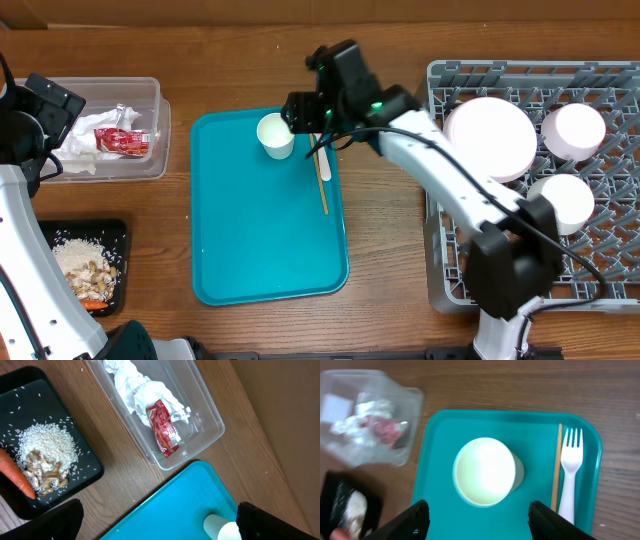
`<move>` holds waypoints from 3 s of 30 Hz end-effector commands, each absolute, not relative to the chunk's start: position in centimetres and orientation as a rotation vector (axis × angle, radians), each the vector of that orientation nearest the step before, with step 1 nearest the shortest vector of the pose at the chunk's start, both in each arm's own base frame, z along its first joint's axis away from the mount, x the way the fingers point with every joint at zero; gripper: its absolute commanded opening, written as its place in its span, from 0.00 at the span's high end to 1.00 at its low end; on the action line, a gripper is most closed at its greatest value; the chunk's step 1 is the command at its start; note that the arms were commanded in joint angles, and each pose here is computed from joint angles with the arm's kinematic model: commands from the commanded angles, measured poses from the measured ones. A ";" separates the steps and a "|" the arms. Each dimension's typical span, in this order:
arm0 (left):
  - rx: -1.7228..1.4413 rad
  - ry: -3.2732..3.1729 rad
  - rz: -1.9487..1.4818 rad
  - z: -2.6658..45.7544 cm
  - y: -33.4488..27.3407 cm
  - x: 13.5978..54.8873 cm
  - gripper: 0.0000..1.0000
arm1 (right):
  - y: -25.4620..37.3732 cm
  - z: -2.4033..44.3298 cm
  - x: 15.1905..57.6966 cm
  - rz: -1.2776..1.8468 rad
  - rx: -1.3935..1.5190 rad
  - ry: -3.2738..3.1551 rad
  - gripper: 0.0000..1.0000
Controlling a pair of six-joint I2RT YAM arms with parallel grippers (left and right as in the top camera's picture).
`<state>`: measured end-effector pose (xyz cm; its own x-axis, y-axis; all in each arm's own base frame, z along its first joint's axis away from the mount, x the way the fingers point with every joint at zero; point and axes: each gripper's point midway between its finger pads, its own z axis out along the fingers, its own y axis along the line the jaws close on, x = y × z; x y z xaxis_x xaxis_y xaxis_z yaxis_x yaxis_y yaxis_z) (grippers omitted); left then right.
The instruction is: Sort waste into correct bins and load items into the dishwasher
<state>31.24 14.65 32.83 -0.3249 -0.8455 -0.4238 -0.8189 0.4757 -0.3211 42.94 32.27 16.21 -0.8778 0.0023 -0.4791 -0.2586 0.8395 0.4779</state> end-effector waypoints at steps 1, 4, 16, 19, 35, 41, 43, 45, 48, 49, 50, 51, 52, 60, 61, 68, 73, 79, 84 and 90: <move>-1.389 2.177 -0.071 32.9 14.6 31.2 0.00 | 32.8 12.8 44.6 0.671 -0.056 2.572 0.34; -1.389 2.177 -0.071 32.9 14.6 31.2 0.00 | 33.2 11.5 44.6 0.665 -0.061 2.587 0.36; -1.389 2.177 -0.071 32.9 14.6 31.2 0.00 | 32.8 9.4 43.9 0.604 -0.047 2.650 0.46; -1.389 2.177 -0.071 32.9 14.6 31.2 0.00 | 33.2 8.8 43.5 0.602 -0.059 2.662 0.46; -1.389 2.177 -0.071 32.9 14.6 31.2 0.00 | 33.5 8.8 43.2 0.601 -0.071 2.666 0.50; -1.389 2.177 -0.071 32.9 14.6 31.2 0.00 | 33.5 8.0 43.1 0.593 -0.070 2.681 0.53; -1.389 2.178 -0.070 32.9 14.6 31.2 0.00 | 33.6 8.0 43.1 0.595 -0.072 2.679 0.53; -1.389 2.177 -0.071 32.9 14.6 31.2 0.00 | 33.8 8.0 43.0 0.596 -0.077 2.679 0.53; -1.389 2.177 -0.071 32.9 14.6 31.2 0.00 | 34.2 7.6 42.7 0.594 -0.088 2.687 0.55; -1.389 2.177 -0.071 32.9 14.6 31.2 0.00 | 34.3 7.3 42.6 0.592 -0.077 2.693 0.57; -1.389 2.177 -0.071 32.9 14.6 31.2 0.00 | 34.3 7.2 42.5 0.591 -0.069 2.698 0.57; -1.389 2.177 -0.071 32.9 14.6 31.2 0.00 | 34.3 7.1 42.4 0.586 -0.071 2.702 0.58; -1.389 2.177 -0.071 32.9 14.6 31.2 0.00 | 34.3 7.0 42.4 0.578 -0.071 2.703 0.58; -1.389 2.177 -0.071 32.9 14.6 31.2 0.00 | 33.1 6.2 41.5 0.498 -0.058 2.754 0.84; -1.389 2.178 -0.070 32.9 14.6 31.2 0.00 | 33.1 6.1 41.4 0.502 -0.060 2.762 0.88; -1.389 2.177 -0.071 32.9 14.6 31.2 0.00 | 32.8 7.5 39.2 0.517 -0.096 2.852 0.96; -1.389 2.177 -0.071 32.9 14.6 31.2 0.00 | 31.3 8.5 36.2 0.479 -0.221 2.948 0.96; -1.389 2.177 -0.071 32.9 14.6 31.2 0.00 | 28.6 8.2 30.6 0.389 -0.323 3.186 0.96; -1.389 2.177 -0.071 32.9 14.6 31.2 0.00 | 29.0 8.1 28.9 0.361 -0.408 3.212 0.96; -1.389 2.177 -0.071 32.9 14.6 31.2 0.00 | 29.8 8.2 27.6 0.358 -0.460 3.227 0.55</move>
<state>31.25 14.65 32.83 -0.3248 -0.8454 -0.4240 -0.8188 0.4757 -0.3213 27.56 28.97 6.12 -0.9513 -0.2670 0.1541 -0.2346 0.9513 0.2000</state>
